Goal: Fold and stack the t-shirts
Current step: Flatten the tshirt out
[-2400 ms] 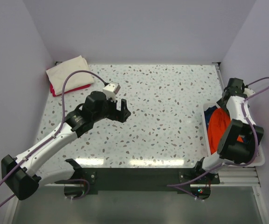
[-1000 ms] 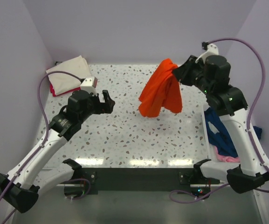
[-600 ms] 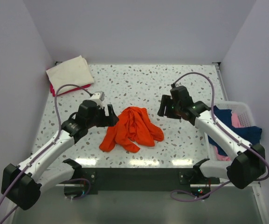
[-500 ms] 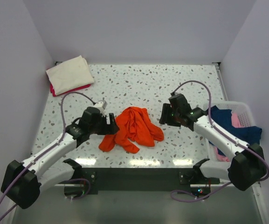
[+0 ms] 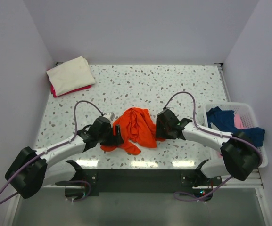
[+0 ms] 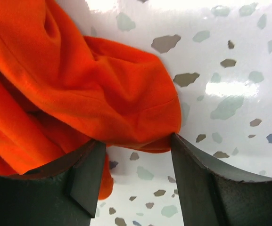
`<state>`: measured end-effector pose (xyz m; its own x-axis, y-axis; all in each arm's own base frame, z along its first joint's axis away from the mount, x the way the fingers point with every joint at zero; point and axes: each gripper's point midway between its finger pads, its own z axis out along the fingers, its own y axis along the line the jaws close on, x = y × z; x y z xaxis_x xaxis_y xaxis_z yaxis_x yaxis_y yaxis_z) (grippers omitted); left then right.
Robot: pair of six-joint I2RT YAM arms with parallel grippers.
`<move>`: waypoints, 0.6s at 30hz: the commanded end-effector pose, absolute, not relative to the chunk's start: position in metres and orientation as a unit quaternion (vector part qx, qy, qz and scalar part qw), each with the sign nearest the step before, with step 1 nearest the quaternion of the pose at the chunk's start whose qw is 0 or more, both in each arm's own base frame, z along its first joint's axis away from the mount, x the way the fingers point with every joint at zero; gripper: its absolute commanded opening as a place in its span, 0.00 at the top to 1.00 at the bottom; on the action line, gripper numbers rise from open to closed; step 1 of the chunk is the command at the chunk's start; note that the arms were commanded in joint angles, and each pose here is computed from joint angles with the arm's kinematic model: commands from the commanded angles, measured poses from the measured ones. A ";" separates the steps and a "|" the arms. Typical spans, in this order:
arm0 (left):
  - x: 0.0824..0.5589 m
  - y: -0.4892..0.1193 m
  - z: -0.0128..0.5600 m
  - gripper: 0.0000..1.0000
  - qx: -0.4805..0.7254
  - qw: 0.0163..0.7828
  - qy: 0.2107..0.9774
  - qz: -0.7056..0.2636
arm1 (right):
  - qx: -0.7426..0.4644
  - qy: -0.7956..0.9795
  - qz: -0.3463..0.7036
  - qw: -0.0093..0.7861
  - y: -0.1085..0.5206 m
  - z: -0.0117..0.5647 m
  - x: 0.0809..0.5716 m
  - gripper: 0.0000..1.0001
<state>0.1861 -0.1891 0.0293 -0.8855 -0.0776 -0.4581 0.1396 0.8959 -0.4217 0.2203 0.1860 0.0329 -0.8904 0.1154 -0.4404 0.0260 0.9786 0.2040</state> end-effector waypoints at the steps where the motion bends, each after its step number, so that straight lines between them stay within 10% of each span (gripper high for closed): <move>1: 0.211 -0.195 0.042 0.28 -0.007 0.280 0.934 -0.221 | 0.064 0.952 0.069 0.291 0.181 0.041 0.250 0.39; 4: 0.223 -0.186 0.042 0.42 -0.024 0.292 0.938 -0.186 | 0.064 0.950 0.052 0.303 0.180 0.037 0.261 0.48; 8: 0.248 -0.174 0.054 0.76 -0.043 0.315 0.936 -0.152 | 0.053 0.948 0.026 0.313 0.181 0.046 0.284 1.00; 18: 0.350 -0.094 0.139 0.96 -0.144 0.396 0.900 -0.113 | 0.152 0.923 -0.024 0.352 0.081 0.122 0.384 1.00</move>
<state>0.3172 -0.1111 0.1058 -0.7076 -0.3501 -0.6138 -0.1678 0.9271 -0.3353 0.3546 0.1070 0.0925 -0.7393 0.2759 -0.6143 0.2710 0.9570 0.1036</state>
